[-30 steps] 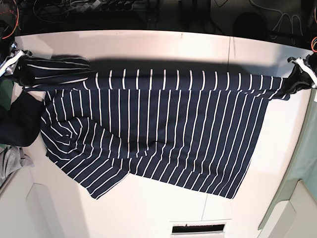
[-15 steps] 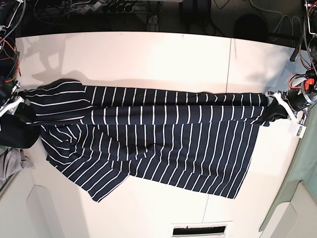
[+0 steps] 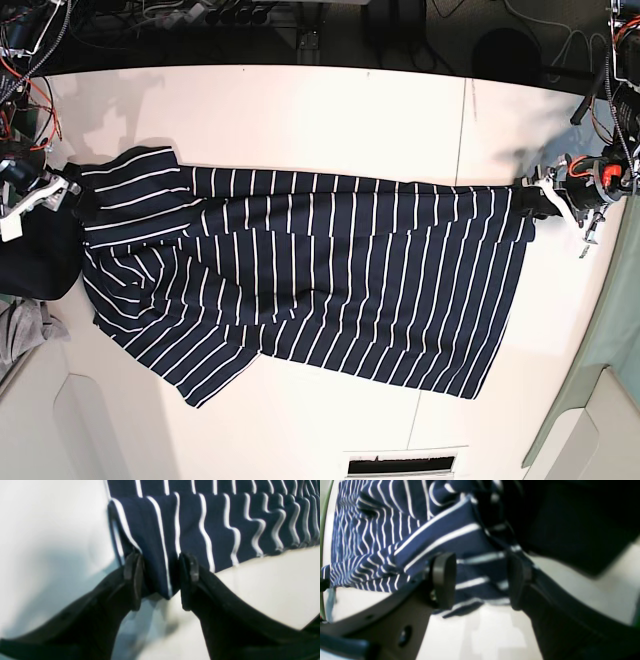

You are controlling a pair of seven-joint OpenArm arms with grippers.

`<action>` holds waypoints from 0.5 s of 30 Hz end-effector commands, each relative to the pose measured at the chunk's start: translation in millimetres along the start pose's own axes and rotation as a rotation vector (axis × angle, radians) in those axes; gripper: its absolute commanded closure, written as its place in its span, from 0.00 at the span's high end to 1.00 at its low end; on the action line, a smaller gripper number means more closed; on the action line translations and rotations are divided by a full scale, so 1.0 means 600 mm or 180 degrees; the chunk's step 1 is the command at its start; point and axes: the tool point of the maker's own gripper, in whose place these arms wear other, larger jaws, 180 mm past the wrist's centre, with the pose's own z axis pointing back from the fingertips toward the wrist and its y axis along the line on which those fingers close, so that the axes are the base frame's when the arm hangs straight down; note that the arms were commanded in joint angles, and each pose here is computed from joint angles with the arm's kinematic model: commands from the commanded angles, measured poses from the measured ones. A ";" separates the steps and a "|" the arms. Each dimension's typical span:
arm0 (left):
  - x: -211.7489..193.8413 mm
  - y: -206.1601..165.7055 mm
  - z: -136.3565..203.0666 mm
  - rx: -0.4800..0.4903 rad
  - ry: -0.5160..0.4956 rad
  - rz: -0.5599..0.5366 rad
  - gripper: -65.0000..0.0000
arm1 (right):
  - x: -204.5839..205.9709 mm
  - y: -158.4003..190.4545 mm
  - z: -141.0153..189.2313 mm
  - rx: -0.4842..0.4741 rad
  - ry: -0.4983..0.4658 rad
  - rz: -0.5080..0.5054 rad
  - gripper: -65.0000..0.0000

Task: Layout the t-shirt on the table in an organized manner, then fold the t-shirt properly
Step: 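Lift the shirt edge with both grippers and pull it taut between them, then lower the held edge with both grippers, laying the shirt flat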

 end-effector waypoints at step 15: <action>-0.006 0.008 0.041 -0.0152 -0.0477 0.0525 0.47 | -0.046 -0.038 0.041 -0.0208 -0.0268 -0.0216 0.50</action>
